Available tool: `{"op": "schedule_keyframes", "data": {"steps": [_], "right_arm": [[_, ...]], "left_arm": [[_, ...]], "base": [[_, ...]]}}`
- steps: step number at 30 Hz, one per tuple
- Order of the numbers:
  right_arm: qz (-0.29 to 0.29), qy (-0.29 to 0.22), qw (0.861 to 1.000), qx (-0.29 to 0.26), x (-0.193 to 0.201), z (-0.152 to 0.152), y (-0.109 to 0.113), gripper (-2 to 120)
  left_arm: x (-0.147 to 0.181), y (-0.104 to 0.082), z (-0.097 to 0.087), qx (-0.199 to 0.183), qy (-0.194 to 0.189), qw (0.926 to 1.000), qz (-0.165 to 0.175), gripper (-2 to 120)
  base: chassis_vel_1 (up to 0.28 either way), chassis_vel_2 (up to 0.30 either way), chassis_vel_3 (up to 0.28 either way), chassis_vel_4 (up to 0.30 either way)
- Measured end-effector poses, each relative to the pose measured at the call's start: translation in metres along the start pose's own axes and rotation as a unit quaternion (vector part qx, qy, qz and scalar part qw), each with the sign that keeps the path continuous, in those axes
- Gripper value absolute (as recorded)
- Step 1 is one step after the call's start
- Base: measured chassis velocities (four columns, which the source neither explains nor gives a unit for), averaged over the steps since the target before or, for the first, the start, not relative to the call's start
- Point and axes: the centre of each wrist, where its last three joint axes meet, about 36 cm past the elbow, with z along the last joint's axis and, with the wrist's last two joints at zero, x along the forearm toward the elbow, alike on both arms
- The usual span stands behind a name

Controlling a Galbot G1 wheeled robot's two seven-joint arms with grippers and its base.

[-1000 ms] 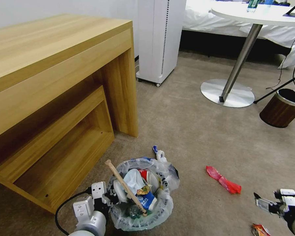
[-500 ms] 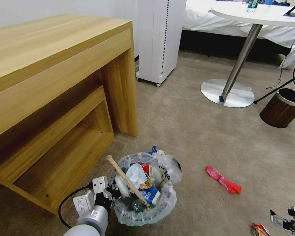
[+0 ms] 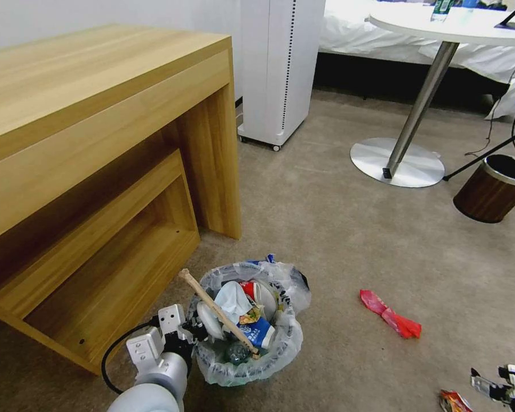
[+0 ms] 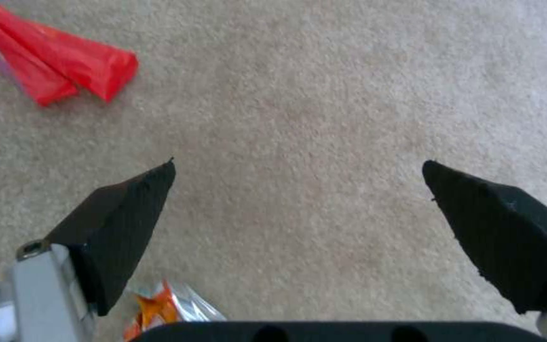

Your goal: Pick up the trash bin and place the garbage on the floor into it.

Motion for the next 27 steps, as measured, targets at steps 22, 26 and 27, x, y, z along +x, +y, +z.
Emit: {"op": "schedule_keyframes", "data": {"steps": [22,26,27], "right_arm": [[-0.032,0.000,0.999,0.000,-0.030,0.037,0.041,100],[-0.032,0.005,0.999,0.009,-0.034,0.043,0.046,100],[-0.031,0.008,0.999,0.014,-0.034,0.046,0.045,100]], "left_arm": [[-0.005,-0.002,-0.001,0.013,0.015,0.9996,-0.021,0],[-0.006,-0.003,0.003,0.010,0.019,0.9995,-0.023,0],[-0.006,-0.003,0.004,0.008,0.020,0.9995,-0.024,0]], "base": [[0.000,0.000,0.000,0.000],[0.000,0.000,0.000,0.000],[0.000,0.000,0.000,0.000]]}}
